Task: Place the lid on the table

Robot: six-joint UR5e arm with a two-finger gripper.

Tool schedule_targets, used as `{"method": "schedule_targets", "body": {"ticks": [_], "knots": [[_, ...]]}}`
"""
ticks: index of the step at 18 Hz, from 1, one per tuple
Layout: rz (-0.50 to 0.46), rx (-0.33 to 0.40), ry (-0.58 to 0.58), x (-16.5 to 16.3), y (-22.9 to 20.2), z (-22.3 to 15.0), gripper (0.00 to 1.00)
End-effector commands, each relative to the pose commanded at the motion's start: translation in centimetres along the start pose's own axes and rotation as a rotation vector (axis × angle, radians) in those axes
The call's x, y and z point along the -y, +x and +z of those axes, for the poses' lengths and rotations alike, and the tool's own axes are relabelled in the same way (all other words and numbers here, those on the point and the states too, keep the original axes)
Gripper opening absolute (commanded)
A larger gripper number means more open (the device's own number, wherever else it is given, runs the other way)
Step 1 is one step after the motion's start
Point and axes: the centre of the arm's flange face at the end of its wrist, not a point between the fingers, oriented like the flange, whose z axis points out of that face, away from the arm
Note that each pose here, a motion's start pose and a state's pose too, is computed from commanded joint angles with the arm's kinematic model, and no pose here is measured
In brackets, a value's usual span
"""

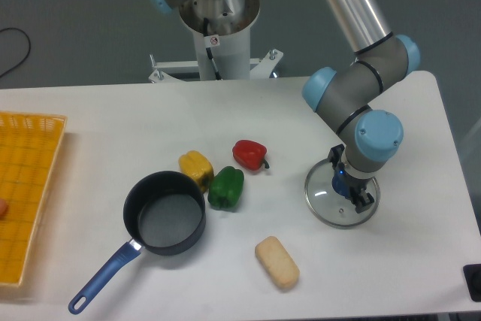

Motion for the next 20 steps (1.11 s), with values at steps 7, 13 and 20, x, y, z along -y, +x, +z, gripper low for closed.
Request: {"method": "schedule_targets", "body": {"ticks": [7, 13, 20], "knots": [[0.0, -0.003, 0.001, 0.0, 0.1, 0.2, 0.65], [0.002, -0.001, 0.0, 0.0, 0.0, 0.2, 0.84], [0.006, 0.032, -0.01, 0.2, 0.3, -2.1, 1.0]]}}
